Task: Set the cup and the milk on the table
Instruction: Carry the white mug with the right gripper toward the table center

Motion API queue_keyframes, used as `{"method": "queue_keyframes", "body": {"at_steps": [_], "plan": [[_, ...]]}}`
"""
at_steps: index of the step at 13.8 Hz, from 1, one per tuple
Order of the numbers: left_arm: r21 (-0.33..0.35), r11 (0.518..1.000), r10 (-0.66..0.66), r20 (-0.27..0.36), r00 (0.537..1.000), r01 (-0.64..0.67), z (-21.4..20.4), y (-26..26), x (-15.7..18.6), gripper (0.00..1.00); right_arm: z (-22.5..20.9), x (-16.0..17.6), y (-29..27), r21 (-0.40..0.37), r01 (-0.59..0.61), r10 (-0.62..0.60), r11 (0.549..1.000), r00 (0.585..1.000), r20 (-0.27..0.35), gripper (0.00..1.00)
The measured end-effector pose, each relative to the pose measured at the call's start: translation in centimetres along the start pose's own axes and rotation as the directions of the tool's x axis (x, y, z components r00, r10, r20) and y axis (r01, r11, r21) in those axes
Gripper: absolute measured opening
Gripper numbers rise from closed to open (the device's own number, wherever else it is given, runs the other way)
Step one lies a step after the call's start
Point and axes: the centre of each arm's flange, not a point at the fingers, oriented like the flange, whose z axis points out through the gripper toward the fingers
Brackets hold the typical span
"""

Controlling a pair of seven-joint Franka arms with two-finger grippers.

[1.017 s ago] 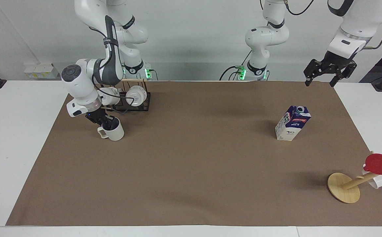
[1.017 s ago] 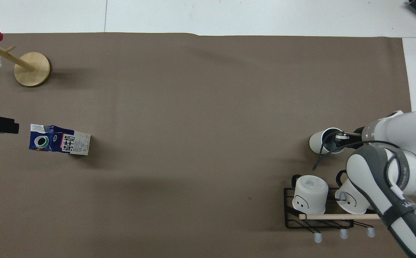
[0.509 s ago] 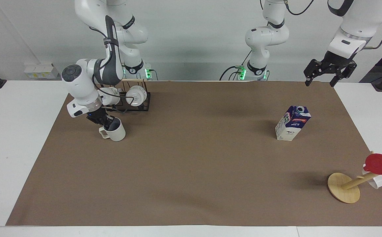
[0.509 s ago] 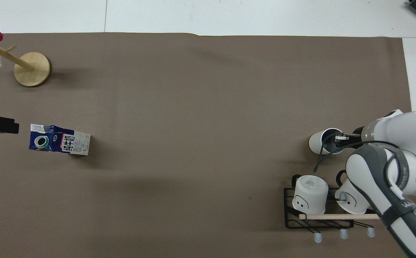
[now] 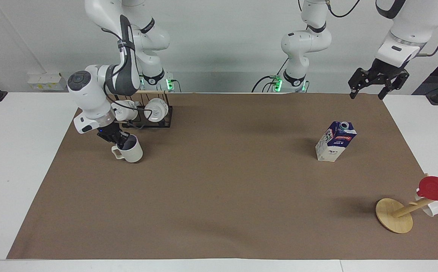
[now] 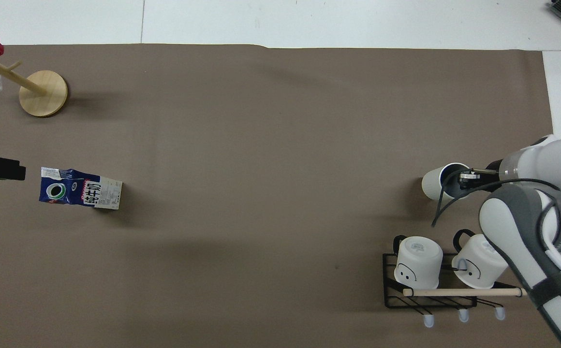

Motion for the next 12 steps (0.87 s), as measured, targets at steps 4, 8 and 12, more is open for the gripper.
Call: {"method": "queue_keyframes", "body": {"at_steps": [4,8,12], "plan": [[0.000,1.000,0.000,0.000,1.000,0.000,0.0,0.0,0.0,1.00,-3.4,1.2,-0.5,0.005,0.006,-0.006,1.000,1.000,-0.027,0.04],[0.000,1.000,0.000,0.000,1.000,0.000,0.0,0.0,0.0,1.00,-5.5,1.4,-1.4,0.007,0.019,-0.019,1.000,1.000,-0.023,0.04],[0.000,1.000,0.000,0.000,1.000,0.000,0.0,0.0,0.0,1.00,-8.0,0.8,-9.5,0.022,-0.027,0.028,0.999,0.999,-0.045,0.04]]}}
